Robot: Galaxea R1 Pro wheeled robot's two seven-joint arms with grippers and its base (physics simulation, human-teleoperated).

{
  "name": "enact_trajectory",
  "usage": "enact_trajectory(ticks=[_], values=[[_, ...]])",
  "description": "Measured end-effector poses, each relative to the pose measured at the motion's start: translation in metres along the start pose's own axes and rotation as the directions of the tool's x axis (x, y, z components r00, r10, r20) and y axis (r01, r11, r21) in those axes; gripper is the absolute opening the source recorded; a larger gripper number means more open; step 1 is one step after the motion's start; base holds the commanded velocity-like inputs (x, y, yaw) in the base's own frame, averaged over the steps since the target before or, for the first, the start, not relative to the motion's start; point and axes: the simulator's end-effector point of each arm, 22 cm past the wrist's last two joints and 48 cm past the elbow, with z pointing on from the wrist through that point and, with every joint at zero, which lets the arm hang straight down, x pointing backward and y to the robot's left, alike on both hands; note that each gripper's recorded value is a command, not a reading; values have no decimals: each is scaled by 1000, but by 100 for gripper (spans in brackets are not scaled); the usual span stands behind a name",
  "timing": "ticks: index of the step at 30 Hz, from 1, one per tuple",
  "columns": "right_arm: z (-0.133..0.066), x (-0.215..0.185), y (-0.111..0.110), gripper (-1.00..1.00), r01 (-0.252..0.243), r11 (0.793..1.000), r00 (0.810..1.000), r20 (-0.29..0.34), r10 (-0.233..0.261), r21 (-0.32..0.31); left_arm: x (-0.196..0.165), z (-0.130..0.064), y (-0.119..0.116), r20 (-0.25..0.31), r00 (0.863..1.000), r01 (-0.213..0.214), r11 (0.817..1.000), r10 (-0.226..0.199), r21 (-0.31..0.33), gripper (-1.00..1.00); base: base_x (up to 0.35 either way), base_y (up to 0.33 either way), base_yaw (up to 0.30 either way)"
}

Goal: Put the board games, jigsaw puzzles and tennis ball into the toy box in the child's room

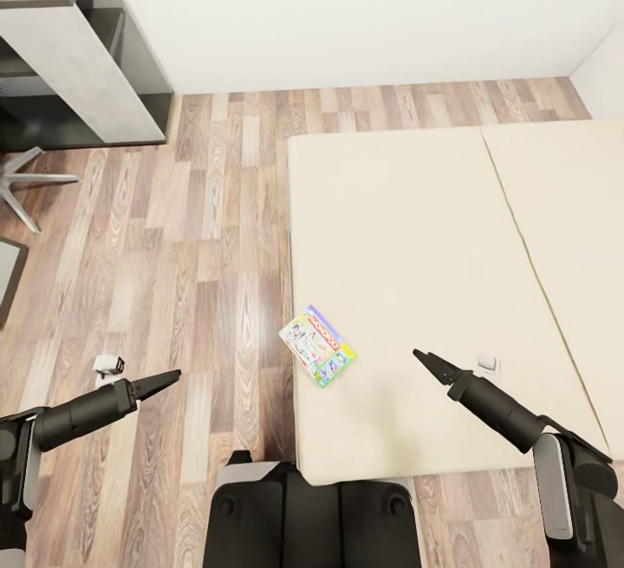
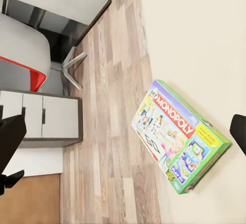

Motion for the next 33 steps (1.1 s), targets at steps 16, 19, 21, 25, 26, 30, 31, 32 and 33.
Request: enact_trajectory(ticks=[16,19,21,25,26,30,31,32,33], values=[[-3,-6,0,100,23,1000,1000,20,-24,8,-4,-3,-8,8,998,-55,998,55,6,100,0,0,0],[-3,-6,-3,100,33,999,999,30,-33,10,-4,-3,-8,9,996,-92,996,92,3,100,0,0,0],[-3,-5,-4,100,33,999,999,32,-34,12,-5,-3,-6,10,993,-119,993,120,-11,100,0,0,0],[-3,-3,-6,100,30,999,999,33,-30,14,-8,-5,-4,14,989,-146,989,146,-34,100,0,0,0],[-3,-3,-7,100,27,1000,999,32,-28,15,-8,-5,-3,15,988,-151,988,151,-42,100,0,0,0],[-3,-2,-7,100,30,999,999,36,-30,15,-11,-6,-2,19,985,-170,984,171,-55,100,0,0,0],[-4,-3,-7,100,33,999,999,38,-33,15,-11,-6,-2,20,984,-174,983,176,-58,100,0,0,0],[-4,-3,-7,100,39,999,998,40,-40,17,-12,-6,-1,21,983,-180,981,182,-66,100,0,0,0],[-4,-3,-7,100,43,999,998,41,-44,18,-12,-6,0,21,983,-183,981,185,-71,100,0,0,0]])
